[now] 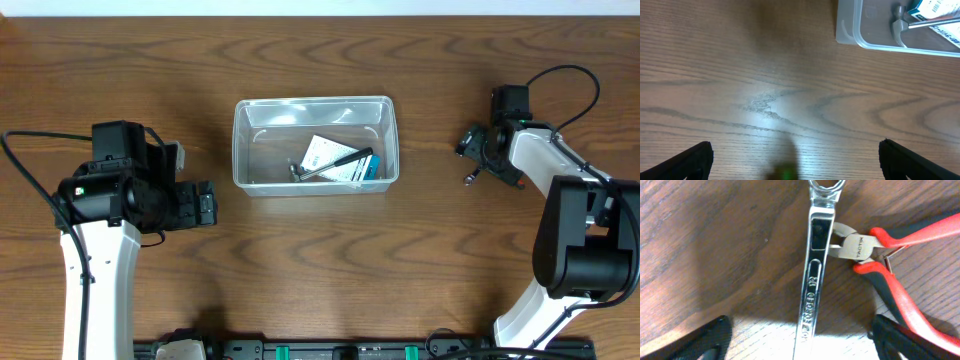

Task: Pack container
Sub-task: 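Close the right gripper on the silver wrench and lift it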

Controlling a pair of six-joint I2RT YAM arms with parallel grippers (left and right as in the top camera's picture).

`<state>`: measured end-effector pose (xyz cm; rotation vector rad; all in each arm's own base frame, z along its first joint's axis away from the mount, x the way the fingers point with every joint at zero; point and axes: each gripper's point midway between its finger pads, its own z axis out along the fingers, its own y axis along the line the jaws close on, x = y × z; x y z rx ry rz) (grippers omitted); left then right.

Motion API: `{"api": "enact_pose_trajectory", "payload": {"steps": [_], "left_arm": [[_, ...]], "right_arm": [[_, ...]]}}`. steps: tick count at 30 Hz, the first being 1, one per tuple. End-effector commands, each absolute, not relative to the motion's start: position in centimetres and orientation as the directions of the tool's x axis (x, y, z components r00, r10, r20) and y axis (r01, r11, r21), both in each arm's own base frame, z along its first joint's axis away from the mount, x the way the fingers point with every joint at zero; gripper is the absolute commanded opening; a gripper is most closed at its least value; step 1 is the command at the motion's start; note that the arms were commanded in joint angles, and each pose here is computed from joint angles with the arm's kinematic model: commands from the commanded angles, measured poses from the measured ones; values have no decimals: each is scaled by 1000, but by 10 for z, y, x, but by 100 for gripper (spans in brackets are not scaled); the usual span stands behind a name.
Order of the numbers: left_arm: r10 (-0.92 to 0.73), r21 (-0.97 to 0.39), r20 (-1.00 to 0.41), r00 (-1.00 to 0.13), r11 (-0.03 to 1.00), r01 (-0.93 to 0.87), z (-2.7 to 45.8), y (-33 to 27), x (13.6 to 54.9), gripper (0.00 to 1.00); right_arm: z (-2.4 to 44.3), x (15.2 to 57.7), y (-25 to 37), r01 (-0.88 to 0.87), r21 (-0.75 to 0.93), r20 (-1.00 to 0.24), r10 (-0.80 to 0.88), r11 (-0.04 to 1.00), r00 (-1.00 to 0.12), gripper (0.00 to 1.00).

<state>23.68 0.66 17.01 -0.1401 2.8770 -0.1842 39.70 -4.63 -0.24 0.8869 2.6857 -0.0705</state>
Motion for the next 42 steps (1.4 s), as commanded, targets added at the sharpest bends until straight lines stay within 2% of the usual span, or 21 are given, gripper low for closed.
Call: {"api": "enact_pose_trajectory", "payload": {"steps": [1, 12, 18, 26, 30, 33, 38, 42], "left_arm": [[-105, -125, -242, -964, 989, -77, 171, 8, 236, 98], [-105, -125, -242, -965, 989, -77, 171, 8, 235, 98], [-105, -126, -242, -965, 989, -77, 171, 8, 235, 98], [-106, -126, -241, -965, 989, -77, 171, 8, 235, 98], [-106, -126, -241, -965, 989, -77, 171, 8, 235, 98], [-106, -126, -241, -965, 989, -77, 171, 8, 235, 98], [-106, -126, -238, -965, 989, -77, 171, 8, 234, 98], [-106, -126, -238, -965, 989, -77, 171, 8, 234, 98]], "right_arm": [[-26, 387, -44, 610, 56, -233, 605, 790, -762, 86], [-29, 375, -36, 607, 57, -172, 607, 793, -776, 77], [-30, 369, -36, 608, 44, -153, 606, 793, -780, 68], [-30, 367, -36, 608, 38, -144, 607, 793, -782, 42], [-30, 365, -35, 608, 37, -137, 607, 793, -783, 20], [-30, 365, -35, 609, 37, -137, 607, 793, -783, 8], [-31, 365, -35, 608, 36, -135, 607, 793, -783, 1], [-31, 364, -35, 601, 34, -134, 599, 799, -789, 1]]}}
